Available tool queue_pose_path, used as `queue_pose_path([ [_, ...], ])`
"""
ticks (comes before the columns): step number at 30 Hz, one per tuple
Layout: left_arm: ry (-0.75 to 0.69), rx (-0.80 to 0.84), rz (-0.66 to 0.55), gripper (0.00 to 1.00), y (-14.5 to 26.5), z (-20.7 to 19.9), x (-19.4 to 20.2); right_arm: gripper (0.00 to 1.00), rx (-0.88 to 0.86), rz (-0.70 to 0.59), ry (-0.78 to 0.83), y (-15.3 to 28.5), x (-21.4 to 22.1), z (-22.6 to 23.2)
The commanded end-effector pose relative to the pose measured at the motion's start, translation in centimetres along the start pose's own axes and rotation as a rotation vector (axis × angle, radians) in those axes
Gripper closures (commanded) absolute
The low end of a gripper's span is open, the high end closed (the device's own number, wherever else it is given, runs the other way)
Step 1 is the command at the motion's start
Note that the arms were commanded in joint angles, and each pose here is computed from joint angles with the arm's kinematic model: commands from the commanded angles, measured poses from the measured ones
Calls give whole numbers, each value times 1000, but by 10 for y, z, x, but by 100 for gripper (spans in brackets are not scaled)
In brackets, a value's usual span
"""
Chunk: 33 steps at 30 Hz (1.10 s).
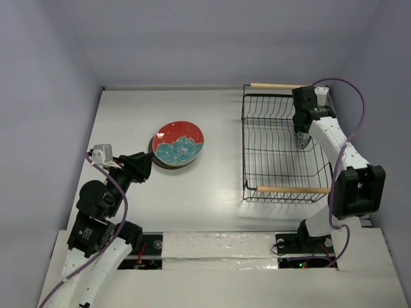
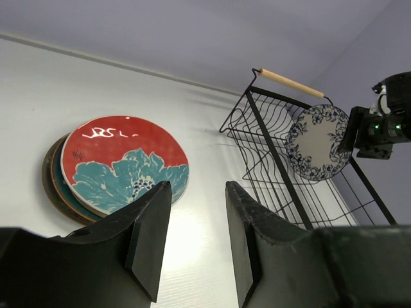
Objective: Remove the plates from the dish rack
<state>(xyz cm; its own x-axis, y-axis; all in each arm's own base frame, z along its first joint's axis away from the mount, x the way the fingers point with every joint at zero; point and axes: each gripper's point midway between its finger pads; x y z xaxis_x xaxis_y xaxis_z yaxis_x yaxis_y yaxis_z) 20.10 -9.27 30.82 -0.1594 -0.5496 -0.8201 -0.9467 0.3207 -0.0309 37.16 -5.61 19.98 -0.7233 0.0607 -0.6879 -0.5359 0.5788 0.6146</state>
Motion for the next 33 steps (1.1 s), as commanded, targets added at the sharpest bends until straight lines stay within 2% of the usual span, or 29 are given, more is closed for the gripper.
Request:
queue_pose_path([
  [1, 2, 27, -30, 64, 1, -6, -7, 41, 21, -48, -19, -3, -26, -6],
  [5, 3, 25, -35, 63, 2, -6, -8, 49, 45, -32, 0, -17, -28, -3],
  [6, 2, 22, -32, 63, 1, -5, -7, 54, 51, -34, 1, -16, -30, -4],
  [10, 1, 22, -34, 62, 1, -5, -8, 64, 71, -38, 9, -18, -34, -6],
  [18, 1, 27, -36, 62, 1, -6, -8, 100, 71, -69, -9, 0, -45, -20],
  [33, 3, 30, -33, 62, 1, -7, -8, 100, 55, -281, -139, 96, -98, -77],
])
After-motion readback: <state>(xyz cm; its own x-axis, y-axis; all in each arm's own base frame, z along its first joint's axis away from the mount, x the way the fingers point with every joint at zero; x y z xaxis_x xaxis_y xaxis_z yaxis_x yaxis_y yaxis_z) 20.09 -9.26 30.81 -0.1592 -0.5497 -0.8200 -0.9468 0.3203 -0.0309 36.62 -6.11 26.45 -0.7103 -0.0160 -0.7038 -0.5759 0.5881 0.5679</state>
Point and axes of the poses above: each gripper's point midway between its finger pads, its own y axis back along the fingers, its own z axis along the line the jaws close on, x = y × z, and after that the axes turned 6 degrees about y, right-handed
